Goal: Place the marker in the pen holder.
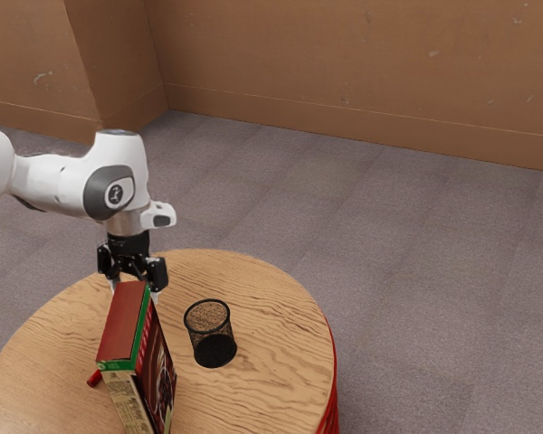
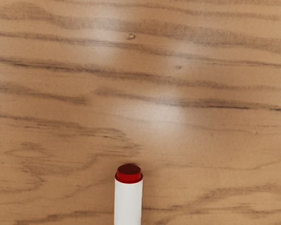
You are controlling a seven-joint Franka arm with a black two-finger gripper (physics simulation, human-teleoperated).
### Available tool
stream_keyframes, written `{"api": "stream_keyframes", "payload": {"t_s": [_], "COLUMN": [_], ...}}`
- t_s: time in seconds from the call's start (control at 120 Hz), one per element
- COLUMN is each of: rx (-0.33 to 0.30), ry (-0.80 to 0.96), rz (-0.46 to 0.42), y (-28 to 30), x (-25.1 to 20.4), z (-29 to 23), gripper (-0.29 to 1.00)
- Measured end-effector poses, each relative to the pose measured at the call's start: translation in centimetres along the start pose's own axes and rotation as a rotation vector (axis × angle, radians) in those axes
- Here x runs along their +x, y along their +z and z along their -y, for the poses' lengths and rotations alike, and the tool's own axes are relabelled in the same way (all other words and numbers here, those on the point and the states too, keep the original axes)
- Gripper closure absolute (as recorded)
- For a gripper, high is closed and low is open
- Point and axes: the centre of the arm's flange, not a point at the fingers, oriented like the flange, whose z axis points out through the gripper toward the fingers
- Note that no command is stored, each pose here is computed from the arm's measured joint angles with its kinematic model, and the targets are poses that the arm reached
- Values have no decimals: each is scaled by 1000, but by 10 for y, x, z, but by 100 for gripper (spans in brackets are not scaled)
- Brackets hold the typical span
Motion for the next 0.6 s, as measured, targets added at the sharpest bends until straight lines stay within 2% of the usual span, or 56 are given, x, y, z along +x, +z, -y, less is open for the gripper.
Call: {"api": "stream_keyframes", "payload": {"t_s": [0.275,0.45,0.6], "rx": [31,32,34], "ry": [7,-5,0], "rz": [-26,-37,-49], "y": [39,46,58], "x": [3,5,-9], "z": [1,7,5], "gripper": [19,38,47]}}
